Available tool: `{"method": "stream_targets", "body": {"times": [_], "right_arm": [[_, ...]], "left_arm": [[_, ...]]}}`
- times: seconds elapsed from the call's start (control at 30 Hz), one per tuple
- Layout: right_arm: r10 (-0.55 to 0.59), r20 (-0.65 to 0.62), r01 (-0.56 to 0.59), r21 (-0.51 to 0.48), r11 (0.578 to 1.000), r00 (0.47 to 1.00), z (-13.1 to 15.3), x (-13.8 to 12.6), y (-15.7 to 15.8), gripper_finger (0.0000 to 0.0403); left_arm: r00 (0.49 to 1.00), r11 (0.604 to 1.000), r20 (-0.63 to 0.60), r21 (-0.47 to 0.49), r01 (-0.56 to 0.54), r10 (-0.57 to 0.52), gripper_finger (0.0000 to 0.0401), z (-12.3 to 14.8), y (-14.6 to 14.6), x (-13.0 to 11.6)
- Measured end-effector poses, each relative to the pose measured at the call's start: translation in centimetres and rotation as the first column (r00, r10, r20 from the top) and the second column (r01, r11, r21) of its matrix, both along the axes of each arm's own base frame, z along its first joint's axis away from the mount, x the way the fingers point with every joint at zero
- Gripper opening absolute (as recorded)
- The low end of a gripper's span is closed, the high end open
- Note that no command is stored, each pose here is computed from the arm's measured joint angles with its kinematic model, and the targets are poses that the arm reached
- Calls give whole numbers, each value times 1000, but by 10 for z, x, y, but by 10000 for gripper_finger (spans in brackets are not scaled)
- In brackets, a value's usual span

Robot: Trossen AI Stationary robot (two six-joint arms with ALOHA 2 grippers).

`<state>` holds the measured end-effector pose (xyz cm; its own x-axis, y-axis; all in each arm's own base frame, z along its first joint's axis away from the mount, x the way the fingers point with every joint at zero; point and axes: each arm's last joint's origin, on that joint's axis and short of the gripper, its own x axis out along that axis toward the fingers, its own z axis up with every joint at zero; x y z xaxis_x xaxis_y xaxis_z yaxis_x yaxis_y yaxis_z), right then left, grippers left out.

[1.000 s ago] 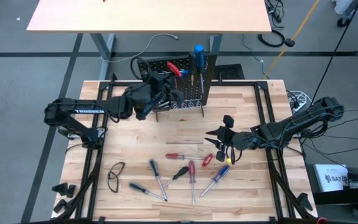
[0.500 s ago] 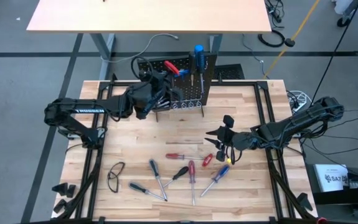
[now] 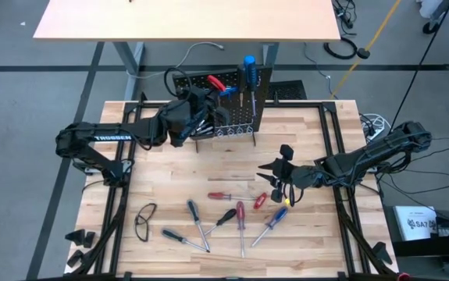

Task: Hang tools onto peg board
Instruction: Hang the red allen wrench on the pegboard

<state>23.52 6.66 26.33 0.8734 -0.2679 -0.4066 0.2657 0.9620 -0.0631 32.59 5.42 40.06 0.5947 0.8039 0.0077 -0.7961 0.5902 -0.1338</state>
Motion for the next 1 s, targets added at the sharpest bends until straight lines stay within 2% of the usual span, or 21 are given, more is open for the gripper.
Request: {"method": "stream_targets", "body": {"times": [0.3, 0.6, 0.87, 1.0], "right_arm": [[0, 0, 0, 0, 1000, 1000, 0, 0, 0, 95], [0, 0, 0, 0, 1000, 1000, 0, 0, 0, 95], [0, 0, 0, 0, 1000, 1000, 0, 0, 0, 95], [0, 0, 0, 1, 1000, 1000, 0, 0, 0, 95]], "left_arm": [[1000, 1000, -9, 0, -17, 17, 0, -1, 0, 0], [998, 999, -50, 4, -41, 41, 0, -14, 2, 12], [996, 999, -81, 35, -35, 38, 0, -13, 1, 12], [996, 999, -83, 35, -35, 37, 16, -13, 1, 12]]}}
